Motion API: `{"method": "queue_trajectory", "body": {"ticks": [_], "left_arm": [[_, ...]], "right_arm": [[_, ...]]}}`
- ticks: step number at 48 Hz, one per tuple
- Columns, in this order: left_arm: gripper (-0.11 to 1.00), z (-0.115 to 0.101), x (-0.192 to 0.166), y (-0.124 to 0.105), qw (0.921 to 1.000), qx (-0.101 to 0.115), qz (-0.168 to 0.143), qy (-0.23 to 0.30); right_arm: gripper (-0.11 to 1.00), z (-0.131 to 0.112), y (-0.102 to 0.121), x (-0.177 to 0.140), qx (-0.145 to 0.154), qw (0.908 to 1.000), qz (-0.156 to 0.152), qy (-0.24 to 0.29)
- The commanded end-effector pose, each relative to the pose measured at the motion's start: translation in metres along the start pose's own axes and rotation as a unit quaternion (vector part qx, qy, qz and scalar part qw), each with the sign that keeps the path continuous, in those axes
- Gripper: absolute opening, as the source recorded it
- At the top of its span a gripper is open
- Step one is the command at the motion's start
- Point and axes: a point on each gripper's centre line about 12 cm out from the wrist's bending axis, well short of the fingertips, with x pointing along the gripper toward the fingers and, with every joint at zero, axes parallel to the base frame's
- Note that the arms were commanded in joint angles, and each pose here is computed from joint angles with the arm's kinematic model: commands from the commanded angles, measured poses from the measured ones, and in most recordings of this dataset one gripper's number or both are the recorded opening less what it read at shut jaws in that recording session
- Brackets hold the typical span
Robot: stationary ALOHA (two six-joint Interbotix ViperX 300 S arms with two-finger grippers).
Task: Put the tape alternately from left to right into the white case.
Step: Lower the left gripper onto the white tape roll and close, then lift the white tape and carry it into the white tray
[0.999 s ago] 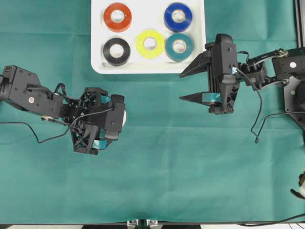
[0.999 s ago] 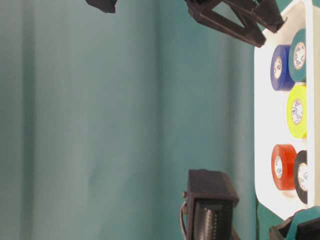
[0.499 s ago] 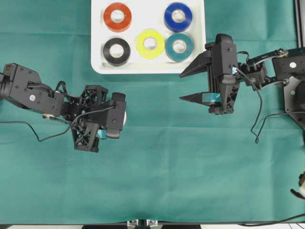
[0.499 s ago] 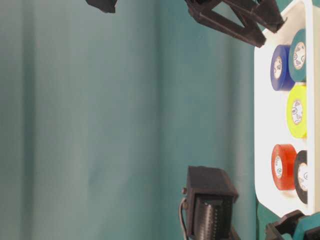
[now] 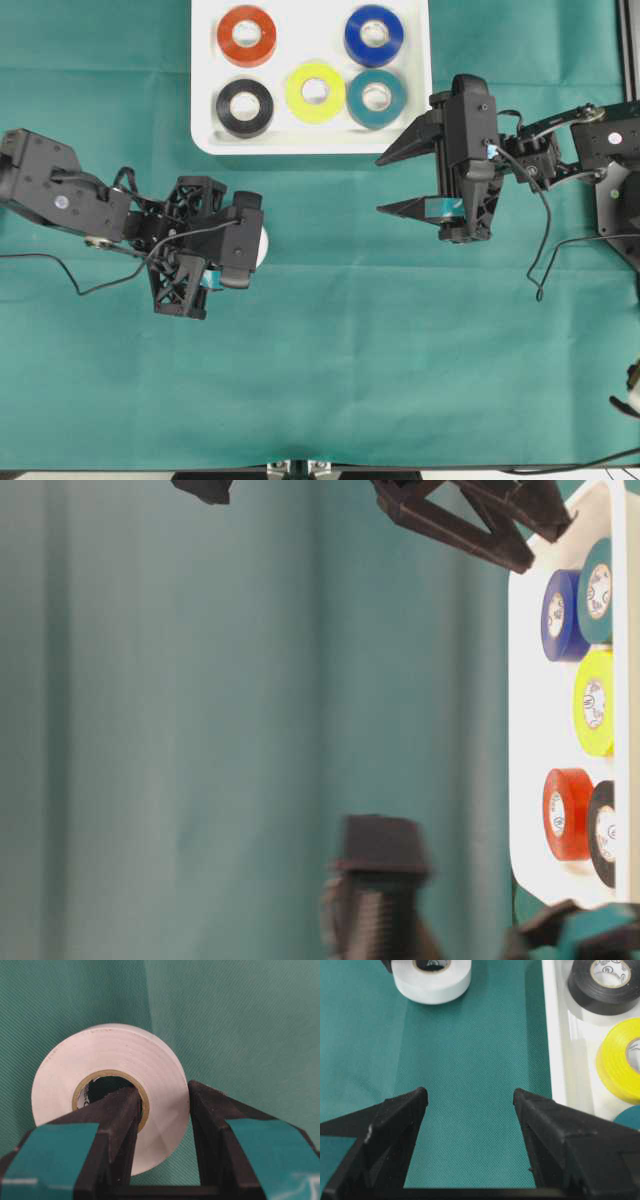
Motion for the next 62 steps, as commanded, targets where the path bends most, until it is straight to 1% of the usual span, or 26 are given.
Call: {"method": "queue_trajectory", "body": {"ticks": [1,13,27,37,42,44,48,53,57,62], "left_arm": [[-0.02,0.022,-0.021,-0.005,0.9991,0.005,-0.005,-0.042],[-0.02,0.030,-0.042,-0.007,0.9984,0.007,-0.008,-0.056],[-0.02,0.031,-0.045,-0.006,0.9982,0.008,-0.007,-0.059],[-0.02,0.036,-0.052,0.007,0.9974,-0.004,0.004,-0.072],[-0.02,0.041,-0.057,0.018,0.9966,-0.013,0.014,-0.081],[-0.02,0.042,-0.058,0.023,0.9963,-0.013,0.018,-0.083],[-0.02,0.044,-0.059,0.034,0.9959,-0.004,0.029,-0.085],[-0.02,0.048,-0.061,0.047,0.9950,0.017,0.043,-0.089],[-0.02,0.052,-0.062,0.062,0.9934,0.036,0.060,-0.091],[-0.02,0.055,-0.064,0.084,0.9912,0.048,0.081,-0.093]], "right_arm": [[0.77,0.005,0.003,-0.001,-0.002,0.9999,0.005,-0.009],[0.77,0.005,0.003,-0.001,-0.001,0.9999,0.005,-0.009],[0.77,0.006,0.003,-0.001,-0.002,0.9999,0.006,-0.010],[0.77,0.005,0.003,-0.001,-0.002,0.9999,0.006,-0.008],[0.77,0.005,0.003,-0.001,-0.003,0.9999,0.006,-0.009],[0.77,0.006,0.003,-0.001,-0.003,0.9999,0.006,-0.010],[0.77,0.005,0.003,-0.001,-0.002,0.9999,0.007,-0.009],[0.77,0.005,0.003,-0.001,-0.003,0.9999,0.007,-0.009],[0.77,0.005,0.003,-0.001,-0.002,0.9999,0.007,-0.009],[0.77,0.005,0.004,-0.001,-0.003,0.9999,0.008,-0.009]]}}
